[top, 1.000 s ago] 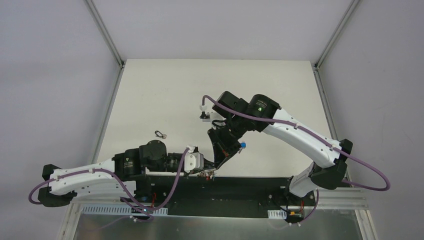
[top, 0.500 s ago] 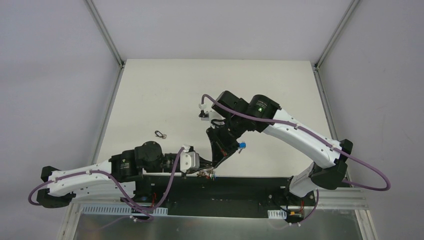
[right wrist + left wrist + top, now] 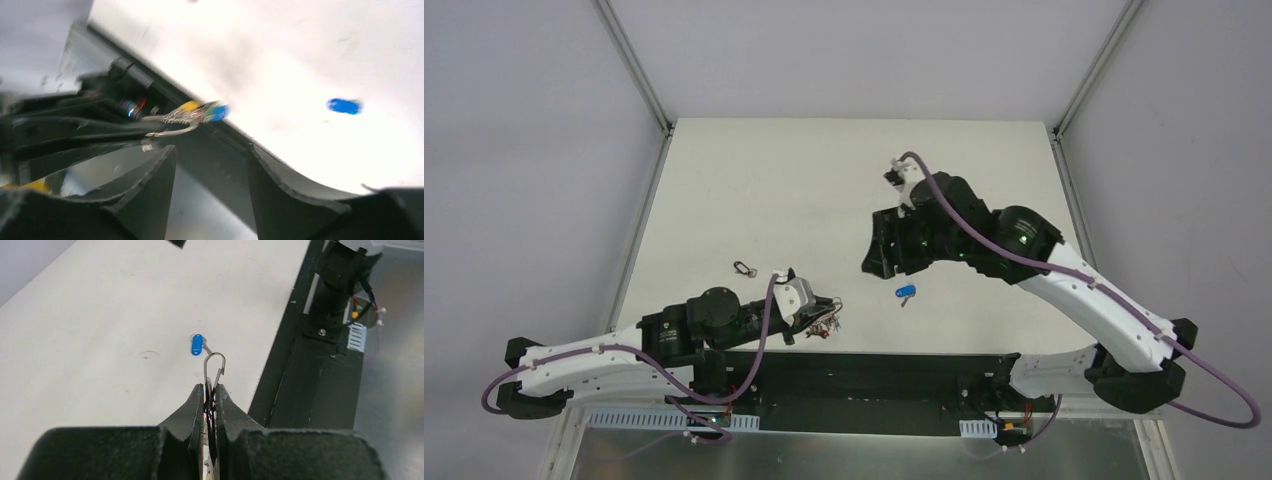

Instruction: Put the keys on the keyring

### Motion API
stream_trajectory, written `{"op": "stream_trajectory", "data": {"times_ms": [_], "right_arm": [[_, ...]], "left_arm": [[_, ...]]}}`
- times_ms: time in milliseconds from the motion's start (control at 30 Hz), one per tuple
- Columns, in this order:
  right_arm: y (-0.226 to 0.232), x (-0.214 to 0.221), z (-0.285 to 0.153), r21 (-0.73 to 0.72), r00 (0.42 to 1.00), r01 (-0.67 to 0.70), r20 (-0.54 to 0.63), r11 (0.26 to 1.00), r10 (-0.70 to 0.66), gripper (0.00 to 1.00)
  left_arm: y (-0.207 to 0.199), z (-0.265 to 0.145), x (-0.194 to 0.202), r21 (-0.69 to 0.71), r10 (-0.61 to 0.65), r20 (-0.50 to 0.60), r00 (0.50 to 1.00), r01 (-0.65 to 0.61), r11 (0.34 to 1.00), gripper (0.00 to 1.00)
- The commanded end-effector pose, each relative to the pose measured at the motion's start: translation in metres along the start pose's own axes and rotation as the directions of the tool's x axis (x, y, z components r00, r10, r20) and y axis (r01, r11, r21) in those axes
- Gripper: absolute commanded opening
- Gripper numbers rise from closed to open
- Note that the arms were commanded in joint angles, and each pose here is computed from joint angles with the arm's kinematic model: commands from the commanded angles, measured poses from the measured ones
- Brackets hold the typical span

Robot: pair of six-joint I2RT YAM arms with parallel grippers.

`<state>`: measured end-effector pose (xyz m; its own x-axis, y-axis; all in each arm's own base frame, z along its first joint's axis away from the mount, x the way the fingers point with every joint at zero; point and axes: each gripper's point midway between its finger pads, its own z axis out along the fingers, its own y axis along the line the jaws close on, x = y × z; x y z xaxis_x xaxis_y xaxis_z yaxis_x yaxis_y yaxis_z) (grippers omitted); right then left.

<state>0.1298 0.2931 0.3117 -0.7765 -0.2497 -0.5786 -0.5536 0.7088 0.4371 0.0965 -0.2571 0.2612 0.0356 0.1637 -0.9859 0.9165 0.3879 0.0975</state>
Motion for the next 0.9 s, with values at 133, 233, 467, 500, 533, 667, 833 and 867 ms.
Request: {"op": "stream_trajectory", "data": {"times_ms": [133, 233, 467, 500, 533, 667, 833, 867], "right_arm": [[-0.125, -0.042, 0.02, 0.286, 0.886, -0.276, 0.445, 0.918, 0.128, 0.62], [-0.161, -0.02, 0.04, 0.357, 0.883, -0.396, 0.4, 0.846, 0.245, 0.57], [-0.221, 0.031, 0.098, 0.493, 0.874, -0.482, 0.209, 0.725, 0.438, 0.54], [-0.225, 0.034, 0.106, 0.5, 0.874, -0.478, 0.19, 0.722, 0.447, 0.53], [-0.228, 0.037, 0.112, 0.506, 0.878, -0.468, 0.173, 0.724, 0.447, 0.52], [-0.24, 0.045, 0.131, 0.519, 0.898, -0.417, 0.106, 0.746, 0.428, 0.5], [-0.25, 0.056, 0.15, 0.491, 0.895, -0.4, 0.03, 0.774, 0.444, 0.46], [-0.253, 0.058, 0.153, 0.49, 0.892, -0.402, 0.02, 0.774, 0.451, 0.45]], "left_arm": [[0.04, -0.025, -0.014, -0.218, -0.11, 0.123, 0.986, 0.135, 0.967, 0.0], [0.048, -0.032, -0.012, -0.258, -0.128, 0.145, 0.981, 0.162, 0.953, 0.0], [0.049, -0.036, -0.012, -0.26, -0.156, 0.161, 0.975, 0.195, 0.946, 0.0], [0.048, -0.035, -0.011, -0.258, -0.155, 0.155, 0.976, 0.192, 0.947, 0.0], [0.047, -0.035, -0.011, -0.253, -0.155, 0.152, 0.976, 0.19, 0.949, 0.0], [0.042, -0.033, -0.011, -0.228, -0.159, 0.148, 0.976, 0.19, 0.955, 0.0], [0.041, -0.031, -0.008, -0.225, -0.156, 0.136, 0.978, 0.184, 0.957, 0.0], [0.041, -0.03, -0.008, -0.227, -0.154, 0.134, 0.979, 0.182, 0.957, 0.0]]}}
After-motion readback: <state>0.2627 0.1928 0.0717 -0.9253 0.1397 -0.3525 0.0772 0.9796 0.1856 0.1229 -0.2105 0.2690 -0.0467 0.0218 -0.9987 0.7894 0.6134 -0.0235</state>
